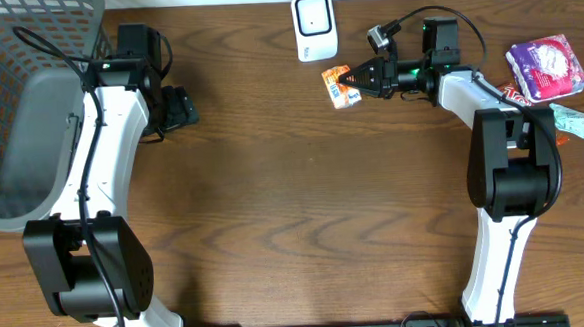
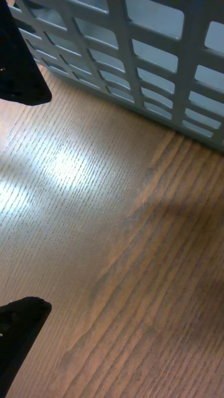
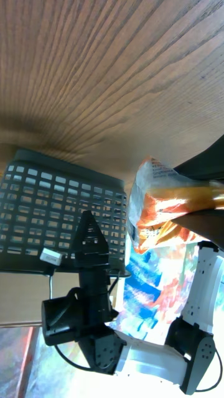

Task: Scan the item barcode

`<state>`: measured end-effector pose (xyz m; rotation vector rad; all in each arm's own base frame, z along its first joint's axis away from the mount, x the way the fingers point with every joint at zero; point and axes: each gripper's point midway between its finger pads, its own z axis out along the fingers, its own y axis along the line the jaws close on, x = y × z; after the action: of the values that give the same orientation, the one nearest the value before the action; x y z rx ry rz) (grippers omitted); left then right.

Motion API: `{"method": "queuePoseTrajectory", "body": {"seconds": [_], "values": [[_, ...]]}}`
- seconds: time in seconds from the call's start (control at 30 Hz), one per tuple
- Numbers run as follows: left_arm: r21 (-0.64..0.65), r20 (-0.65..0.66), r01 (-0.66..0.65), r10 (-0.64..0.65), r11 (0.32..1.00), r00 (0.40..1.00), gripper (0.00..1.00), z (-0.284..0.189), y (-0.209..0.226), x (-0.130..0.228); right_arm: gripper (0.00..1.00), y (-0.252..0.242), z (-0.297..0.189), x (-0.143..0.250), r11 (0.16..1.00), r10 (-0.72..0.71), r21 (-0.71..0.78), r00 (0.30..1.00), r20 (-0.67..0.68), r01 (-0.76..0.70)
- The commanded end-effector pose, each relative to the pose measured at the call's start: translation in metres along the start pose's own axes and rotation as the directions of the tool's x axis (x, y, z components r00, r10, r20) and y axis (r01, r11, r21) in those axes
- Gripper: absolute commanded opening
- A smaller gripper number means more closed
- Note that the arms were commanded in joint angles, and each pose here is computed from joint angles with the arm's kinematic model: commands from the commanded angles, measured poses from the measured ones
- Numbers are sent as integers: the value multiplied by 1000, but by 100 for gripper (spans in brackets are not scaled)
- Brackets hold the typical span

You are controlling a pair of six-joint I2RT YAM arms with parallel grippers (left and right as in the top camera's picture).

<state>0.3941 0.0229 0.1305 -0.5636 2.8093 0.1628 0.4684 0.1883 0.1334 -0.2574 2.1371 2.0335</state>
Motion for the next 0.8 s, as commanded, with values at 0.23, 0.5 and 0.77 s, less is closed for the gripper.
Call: {"method": "queuePoseTrajectory", "body": {"seconds": [0.23, 0.5, 0.77], "values": [[-11, -9, 18, -18, 1000, 1000, 98, 3, 3, 1, 1, 0, 0, 2, 1000, 10, -10, 1000, -6, -10], [-11, -10, 17, -18, 1000, 1000, 98, 3, 3, 1, 1, -3, 0, 0, 1000, 11, 8, 1000, 4, -11], [-11, -10, 17, -18, 1000, 1000, 98, 3, 3, 1, 1, -3, 0, 0, 1000, 10, 8, 1000, 4, -10]]}}
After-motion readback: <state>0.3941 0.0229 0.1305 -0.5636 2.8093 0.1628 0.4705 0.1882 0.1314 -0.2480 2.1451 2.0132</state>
